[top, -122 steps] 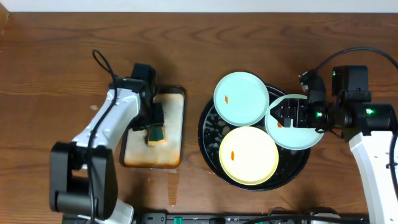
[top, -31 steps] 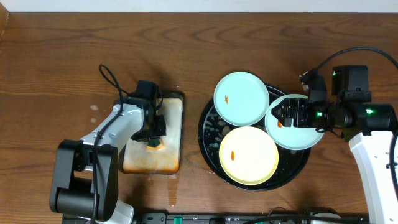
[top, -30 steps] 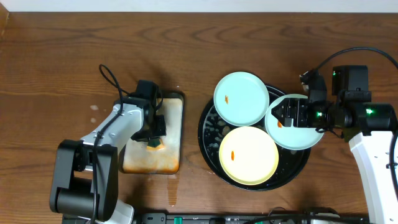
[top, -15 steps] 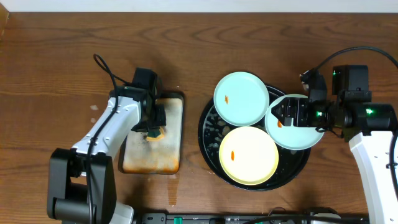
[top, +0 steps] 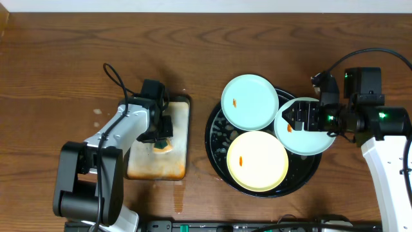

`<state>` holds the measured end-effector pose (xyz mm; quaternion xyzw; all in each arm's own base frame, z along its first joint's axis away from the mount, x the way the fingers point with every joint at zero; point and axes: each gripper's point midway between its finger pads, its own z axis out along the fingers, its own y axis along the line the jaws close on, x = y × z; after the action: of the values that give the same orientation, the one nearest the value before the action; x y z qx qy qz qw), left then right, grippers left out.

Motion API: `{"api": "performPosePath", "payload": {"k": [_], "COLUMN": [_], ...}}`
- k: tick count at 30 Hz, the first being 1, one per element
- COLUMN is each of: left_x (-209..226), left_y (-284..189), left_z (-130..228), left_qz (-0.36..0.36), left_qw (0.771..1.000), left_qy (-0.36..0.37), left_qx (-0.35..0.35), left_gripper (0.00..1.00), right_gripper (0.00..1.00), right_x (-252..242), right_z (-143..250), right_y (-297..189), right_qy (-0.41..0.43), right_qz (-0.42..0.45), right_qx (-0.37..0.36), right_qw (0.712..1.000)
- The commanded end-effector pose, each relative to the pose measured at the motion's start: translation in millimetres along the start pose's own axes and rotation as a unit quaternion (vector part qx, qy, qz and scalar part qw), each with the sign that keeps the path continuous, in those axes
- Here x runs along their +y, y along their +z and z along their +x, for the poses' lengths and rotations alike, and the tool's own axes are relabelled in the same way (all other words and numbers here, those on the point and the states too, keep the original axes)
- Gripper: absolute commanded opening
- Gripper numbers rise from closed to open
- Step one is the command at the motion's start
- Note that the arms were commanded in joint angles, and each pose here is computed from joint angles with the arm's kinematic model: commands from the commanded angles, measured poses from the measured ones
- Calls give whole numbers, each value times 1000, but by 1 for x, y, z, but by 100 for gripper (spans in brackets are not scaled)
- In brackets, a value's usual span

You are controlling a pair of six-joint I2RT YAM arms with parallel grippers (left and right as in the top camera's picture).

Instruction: Clean dirty plates on tray and stack at the side

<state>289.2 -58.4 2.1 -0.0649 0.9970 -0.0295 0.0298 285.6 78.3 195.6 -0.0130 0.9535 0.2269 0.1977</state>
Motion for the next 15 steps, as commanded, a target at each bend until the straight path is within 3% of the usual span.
{"api": "performPosePath", "payload": {"k": [1, 9, 15], "left_x": [1, 3, -4], "left_y": [9, 19, -23], "left_z": [2, 7, -10], "left_qz": [-5, -8, -5], "left_qw": [1000, 1000, 1000], "left_qy": [0, -1, 0], "left_qx": [7, 18, 8], "left_gripper": [7, 7, 7], "right_gripper": [78, 79, 79], "right_x": [1, 1, 1], "right_z": [-5, -5, -5], "right_y": [-3, -3, -3], "right_qy": [-6, -5, -5], "right_qz": [2, 2, 4], "right_qx": [-8, -8, -8], "right_qw": [1000, 1000, 1000]}}
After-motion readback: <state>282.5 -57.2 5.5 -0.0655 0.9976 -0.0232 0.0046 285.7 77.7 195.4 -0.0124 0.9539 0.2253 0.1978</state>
